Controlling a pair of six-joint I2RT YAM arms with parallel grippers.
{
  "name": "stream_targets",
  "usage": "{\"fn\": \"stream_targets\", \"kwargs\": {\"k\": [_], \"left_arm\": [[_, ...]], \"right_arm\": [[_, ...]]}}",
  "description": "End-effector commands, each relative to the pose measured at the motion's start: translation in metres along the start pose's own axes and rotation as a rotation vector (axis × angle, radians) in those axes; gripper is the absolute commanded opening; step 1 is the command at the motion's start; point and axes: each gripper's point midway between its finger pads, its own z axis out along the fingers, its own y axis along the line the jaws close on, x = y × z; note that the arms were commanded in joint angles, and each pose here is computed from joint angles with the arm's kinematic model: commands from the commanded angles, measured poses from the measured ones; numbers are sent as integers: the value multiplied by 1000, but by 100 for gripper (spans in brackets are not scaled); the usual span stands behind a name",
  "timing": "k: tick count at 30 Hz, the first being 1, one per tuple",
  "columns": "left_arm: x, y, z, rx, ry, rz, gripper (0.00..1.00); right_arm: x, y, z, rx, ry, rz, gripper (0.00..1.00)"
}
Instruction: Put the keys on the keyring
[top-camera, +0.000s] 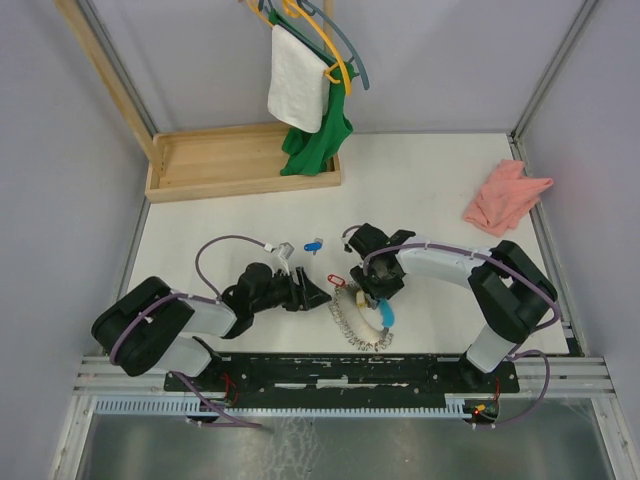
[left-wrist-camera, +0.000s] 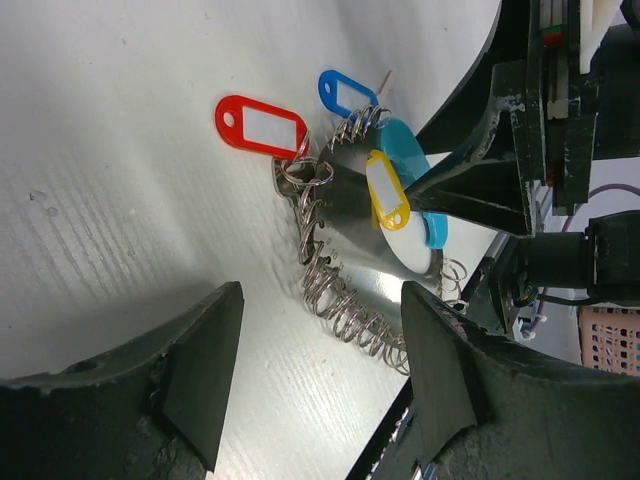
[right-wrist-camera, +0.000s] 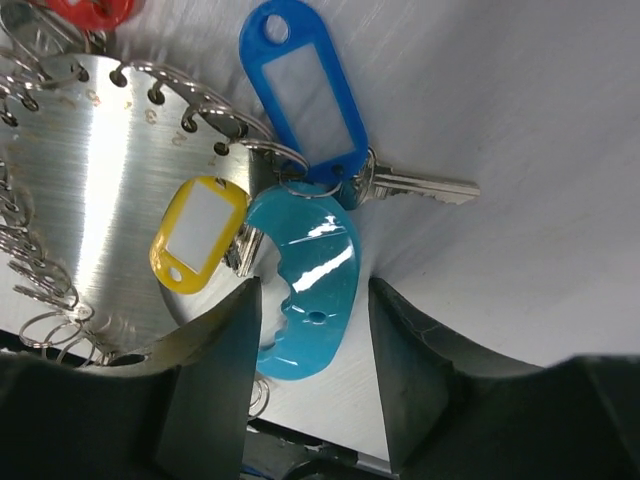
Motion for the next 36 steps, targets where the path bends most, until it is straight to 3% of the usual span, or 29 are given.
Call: {"fn": "stream_targets", "kwargs": {"k": [1, 8, 17, 28, 36], "left_arm": [[-13, -6, -4, 6, -71, -32, 71], [-18, -8, -11, 12, -123, -58, 72], [-29, -15, -12, 37, -165, -79, 72], [-37, -34, -12, 123, -172, -42, 71], [-43, -52, -13, 194, -180, 42, 65]], "right_arm": [[-13, -1, 13, 23, -52, 30, 52], [-31, 8, 9, -33, -161, 6, 31], [-67, 20, -35, -119, -487, -106, 16], [-84, 23, -65, -131, -700, -189, 11], [-95, 27, -88, -152, -842, -211, 10]]}}
